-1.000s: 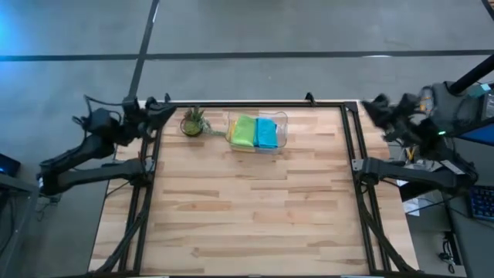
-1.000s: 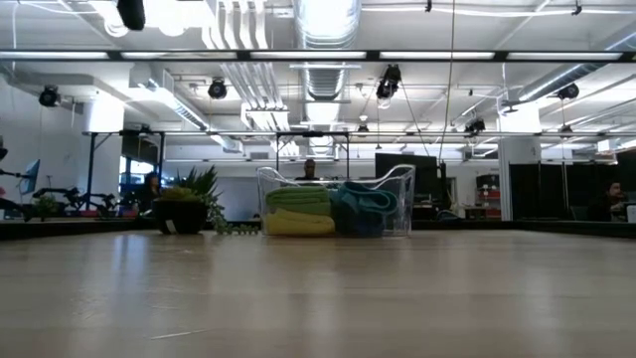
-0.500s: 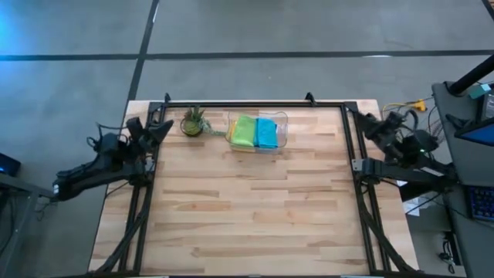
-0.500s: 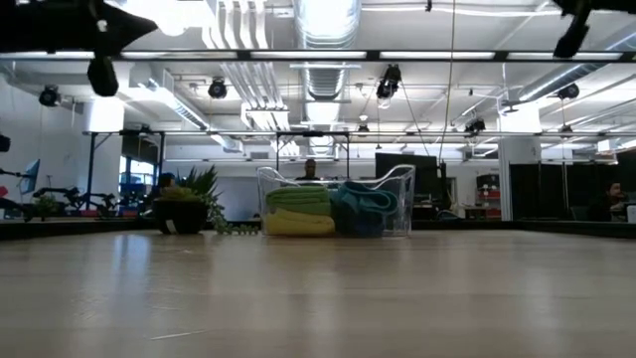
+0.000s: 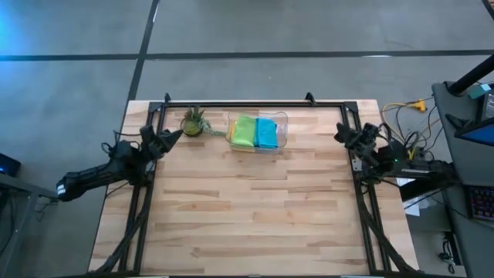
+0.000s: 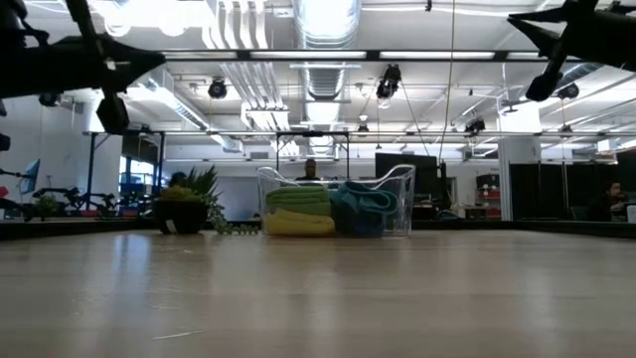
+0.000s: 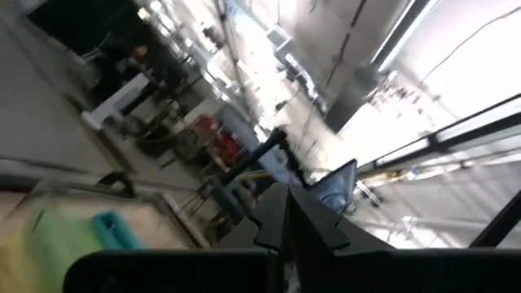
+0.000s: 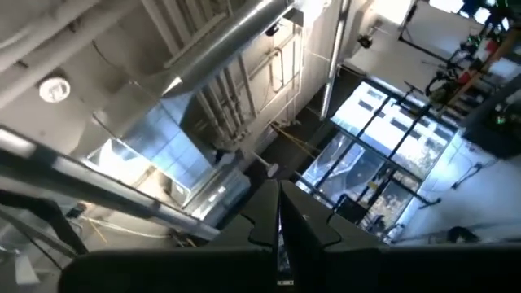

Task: Fold microfiber towels
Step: Return to Home Position

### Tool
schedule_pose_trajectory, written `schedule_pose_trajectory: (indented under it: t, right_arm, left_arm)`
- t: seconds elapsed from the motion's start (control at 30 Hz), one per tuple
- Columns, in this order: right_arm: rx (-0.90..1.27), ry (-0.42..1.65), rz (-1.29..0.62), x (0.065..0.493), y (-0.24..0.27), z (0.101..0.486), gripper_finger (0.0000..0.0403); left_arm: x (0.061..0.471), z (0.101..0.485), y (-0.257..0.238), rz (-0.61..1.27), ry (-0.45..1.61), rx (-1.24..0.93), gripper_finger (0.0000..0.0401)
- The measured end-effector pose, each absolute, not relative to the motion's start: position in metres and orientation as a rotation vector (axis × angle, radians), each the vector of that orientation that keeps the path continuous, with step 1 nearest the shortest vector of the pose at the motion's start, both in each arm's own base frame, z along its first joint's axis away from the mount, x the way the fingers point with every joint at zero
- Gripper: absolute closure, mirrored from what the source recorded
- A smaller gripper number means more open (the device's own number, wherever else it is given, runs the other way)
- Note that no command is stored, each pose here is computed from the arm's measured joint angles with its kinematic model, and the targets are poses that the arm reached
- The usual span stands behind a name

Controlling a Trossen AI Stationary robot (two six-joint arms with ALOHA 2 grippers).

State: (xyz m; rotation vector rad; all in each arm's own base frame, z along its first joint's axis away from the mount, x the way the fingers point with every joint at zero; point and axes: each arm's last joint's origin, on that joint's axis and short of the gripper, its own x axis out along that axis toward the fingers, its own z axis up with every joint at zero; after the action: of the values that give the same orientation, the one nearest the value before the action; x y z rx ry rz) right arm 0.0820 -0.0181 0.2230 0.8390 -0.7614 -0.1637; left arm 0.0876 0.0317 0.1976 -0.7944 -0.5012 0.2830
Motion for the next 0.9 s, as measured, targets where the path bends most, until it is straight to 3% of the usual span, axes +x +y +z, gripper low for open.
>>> schedule_pose_trajectory:
  t: [0.23,0.43,0.7,0.9]
  right_arm:
    - [0.675,-0.674,-0.200,0.079,-0.015,0.219,0.0394]
    - [0.549,-0.388,-0.220,0.086,-0.013,0.216,0.0394]
    - [0.501,0.156,-0.359,0.066,-0.011,0.219,0.0394]
    - [0.564,0.134,-0.364,0.069,-0.012,0.217,0.0394]
  left_arm:
    - [0.093,0.182,0.031,0.292,-0.312,-0.795,0.0401]
    - [0.096,0.167,0.027,0.214,-0.105,-0.822,0.0401]
    - [0.098,0.162,0.027,0.215,-0.037,-0.798,0.0401]
    - [0.102,0.156,0.028,0.222,0.063,-0.590,0.0401]
